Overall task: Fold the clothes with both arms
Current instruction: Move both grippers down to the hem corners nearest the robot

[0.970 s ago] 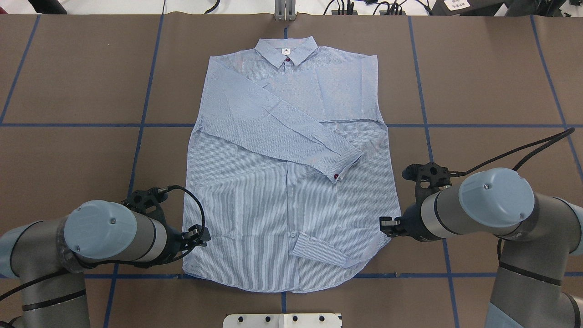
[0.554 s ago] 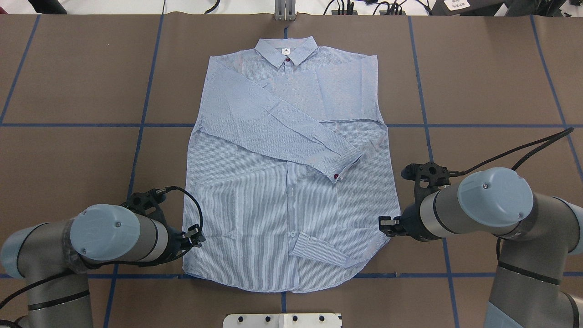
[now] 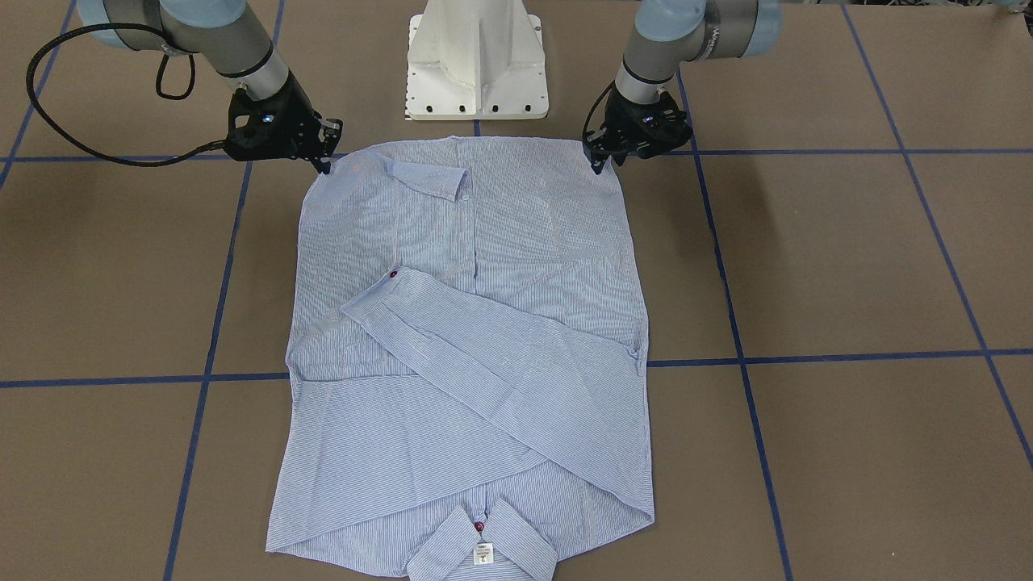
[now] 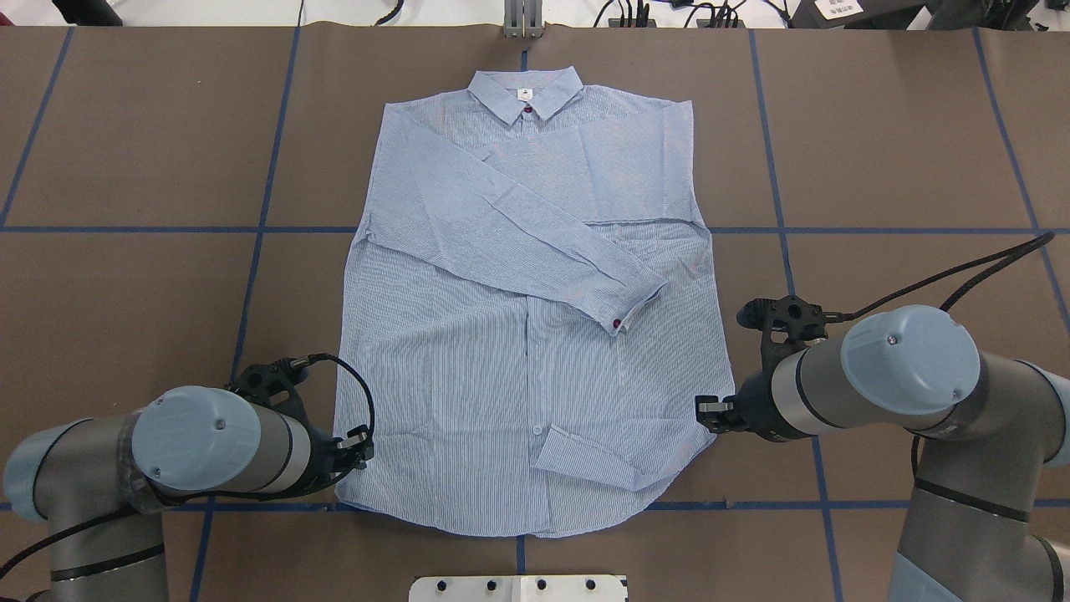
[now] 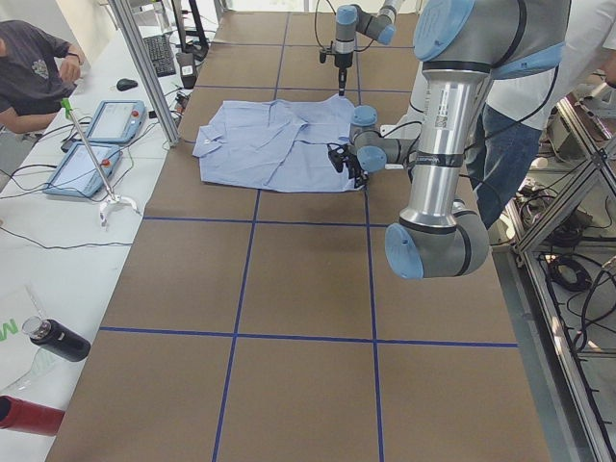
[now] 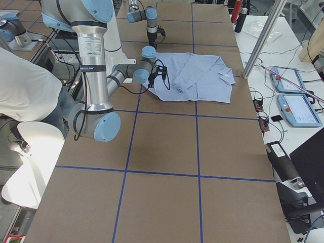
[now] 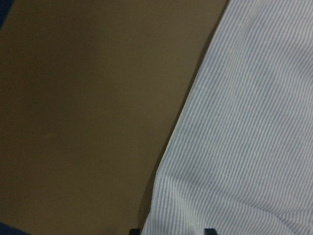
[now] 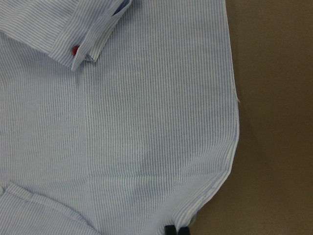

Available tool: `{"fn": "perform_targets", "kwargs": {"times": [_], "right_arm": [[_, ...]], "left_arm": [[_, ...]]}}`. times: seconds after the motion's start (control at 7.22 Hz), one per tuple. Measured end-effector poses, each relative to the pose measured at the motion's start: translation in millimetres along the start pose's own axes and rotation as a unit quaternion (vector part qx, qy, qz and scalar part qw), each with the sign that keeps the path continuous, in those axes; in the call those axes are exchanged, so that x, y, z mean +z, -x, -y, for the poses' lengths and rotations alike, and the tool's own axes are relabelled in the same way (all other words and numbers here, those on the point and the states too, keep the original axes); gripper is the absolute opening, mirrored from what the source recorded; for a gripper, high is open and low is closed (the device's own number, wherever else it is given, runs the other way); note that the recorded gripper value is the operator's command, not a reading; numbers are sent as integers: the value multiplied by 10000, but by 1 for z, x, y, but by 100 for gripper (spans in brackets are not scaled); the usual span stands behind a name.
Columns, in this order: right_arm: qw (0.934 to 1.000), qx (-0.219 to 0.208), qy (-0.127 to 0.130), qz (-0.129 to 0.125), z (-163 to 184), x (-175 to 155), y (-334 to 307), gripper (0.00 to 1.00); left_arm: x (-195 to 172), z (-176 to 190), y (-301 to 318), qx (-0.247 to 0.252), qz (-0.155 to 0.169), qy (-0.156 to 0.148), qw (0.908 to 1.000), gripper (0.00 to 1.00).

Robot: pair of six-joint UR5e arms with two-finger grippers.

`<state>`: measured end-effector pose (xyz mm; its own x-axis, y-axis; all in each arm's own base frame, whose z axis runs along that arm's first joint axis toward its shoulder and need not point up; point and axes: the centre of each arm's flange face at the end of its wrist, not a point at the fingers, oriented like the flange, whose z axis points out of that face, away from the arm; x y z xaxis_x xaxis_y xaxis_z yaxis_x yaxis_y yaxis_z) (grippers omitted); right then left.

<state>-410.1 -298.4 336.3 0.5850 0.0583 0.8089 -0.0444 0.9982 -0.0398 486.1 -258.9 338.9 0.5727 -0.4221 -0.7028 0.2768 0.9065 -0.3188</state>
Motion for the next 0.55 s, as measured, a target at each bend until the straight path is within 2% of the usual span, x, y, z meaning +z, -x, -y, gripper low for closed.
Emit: {"fn": "perform_targets", "kwargs": {"times": [0.28, 0.55], "right_arm": [[10000, -3, 4, 1, 0, 0, 0, 0], [10000, 0, -6, 10, 0, -1, 0, 0]], "left_arm": [[5, -7, 6, 22, 87, 44, 10000, 48], [9, -12, 7, 46, 122, 82, 9999, 42]]}}
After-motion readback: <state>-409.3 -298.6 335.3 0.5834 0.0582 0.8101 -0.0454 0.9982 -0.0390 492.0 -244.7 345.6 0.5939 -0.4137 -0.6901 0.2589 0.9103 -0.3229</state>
